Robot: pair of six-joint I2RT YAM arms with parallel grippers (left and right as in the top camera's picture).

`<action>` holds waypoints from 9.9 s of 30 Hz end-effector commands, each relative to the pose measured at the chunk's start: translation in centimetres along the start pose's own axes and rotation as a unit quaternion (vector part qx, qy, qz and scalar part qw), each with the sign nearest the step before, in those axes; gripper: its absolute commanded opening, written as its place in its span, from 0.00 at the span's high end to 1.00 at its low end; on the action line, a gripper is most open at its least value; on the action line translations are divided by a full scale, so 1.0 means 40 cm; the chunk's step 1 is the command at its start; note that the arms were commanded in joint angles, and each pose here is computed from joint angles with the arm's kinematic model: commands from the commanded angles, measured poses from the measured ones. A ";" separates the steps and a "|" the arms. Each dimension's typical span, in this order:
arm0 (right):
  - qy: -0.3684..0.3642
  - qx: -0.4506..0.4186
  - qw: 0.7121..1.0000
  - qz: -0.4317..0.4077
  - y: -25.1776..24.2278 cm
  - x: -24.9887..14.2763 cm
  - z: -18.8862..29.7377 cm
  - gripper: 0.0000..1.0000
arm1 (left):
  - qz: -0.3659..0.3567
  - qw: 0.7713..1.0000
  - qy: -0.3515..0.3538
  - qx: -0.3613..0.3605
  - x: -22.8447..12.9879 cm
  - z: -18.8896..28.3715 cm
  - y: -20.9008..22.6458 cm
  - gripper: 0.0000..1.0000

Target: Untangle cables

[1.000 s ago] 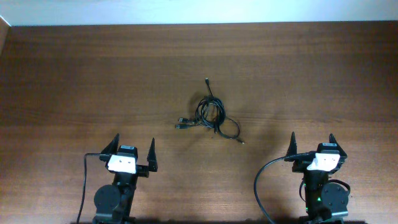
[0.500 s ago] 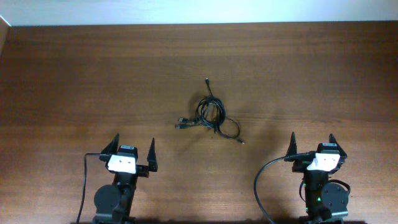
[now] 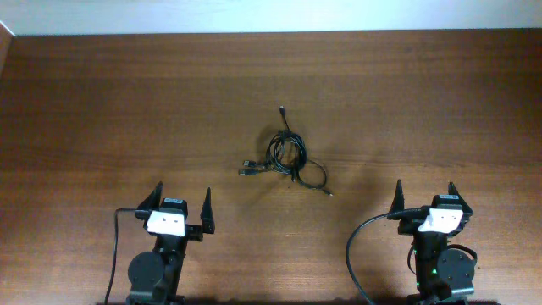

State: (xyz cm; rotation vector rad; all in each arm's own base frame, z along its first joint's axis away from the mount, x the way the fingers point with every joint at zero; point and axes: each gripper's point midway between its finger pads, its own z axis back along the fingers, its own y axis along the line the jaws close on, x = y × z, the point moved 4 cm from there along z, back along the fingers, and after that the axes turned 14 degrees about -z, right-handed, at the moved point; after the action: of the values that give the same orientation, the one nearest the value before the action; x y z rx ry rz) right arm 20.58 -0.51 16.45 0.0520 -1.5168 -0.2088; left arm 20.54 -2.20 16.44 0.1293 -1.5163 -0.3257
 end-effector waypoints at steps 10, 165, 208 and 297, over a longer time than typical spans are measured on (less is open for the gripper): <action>-0.176 0.185 0.967 -0.005 0.126 0.187 0.059 0.02 | -0.042 0.935 -0.350 0.043 0.346 0.131 0.053 0.01; 0.669 0.110 0.724 -0.126 0.269 -0.060 -0.318 0.02 | 0.216 0.739 0.562 -0.301 -0.100 -0.504 -0.470 0.85; 0.710 0.111 0.672 -0.181 0.590 -0.269 -0.274 0.78 | 0.290 0.643 0.515 -0.487 -0.096 -0.458 -0.372 1.00; 0.729 0.153 0.654 -0.131 0.399 -0.157 -0.280 0.96 | 0.106 0.639 0.471 -0.599 0.058 -0.408 -0.398 0.37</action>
State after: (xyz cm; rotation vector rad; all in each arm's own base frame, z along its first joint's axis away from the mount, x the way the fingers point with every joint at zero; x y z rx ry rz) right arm 32.84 14.33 10.80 0.5397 0.1688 -0.1054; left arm 35.48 -18.42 12.99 -0.8638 -0.0268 -0.7143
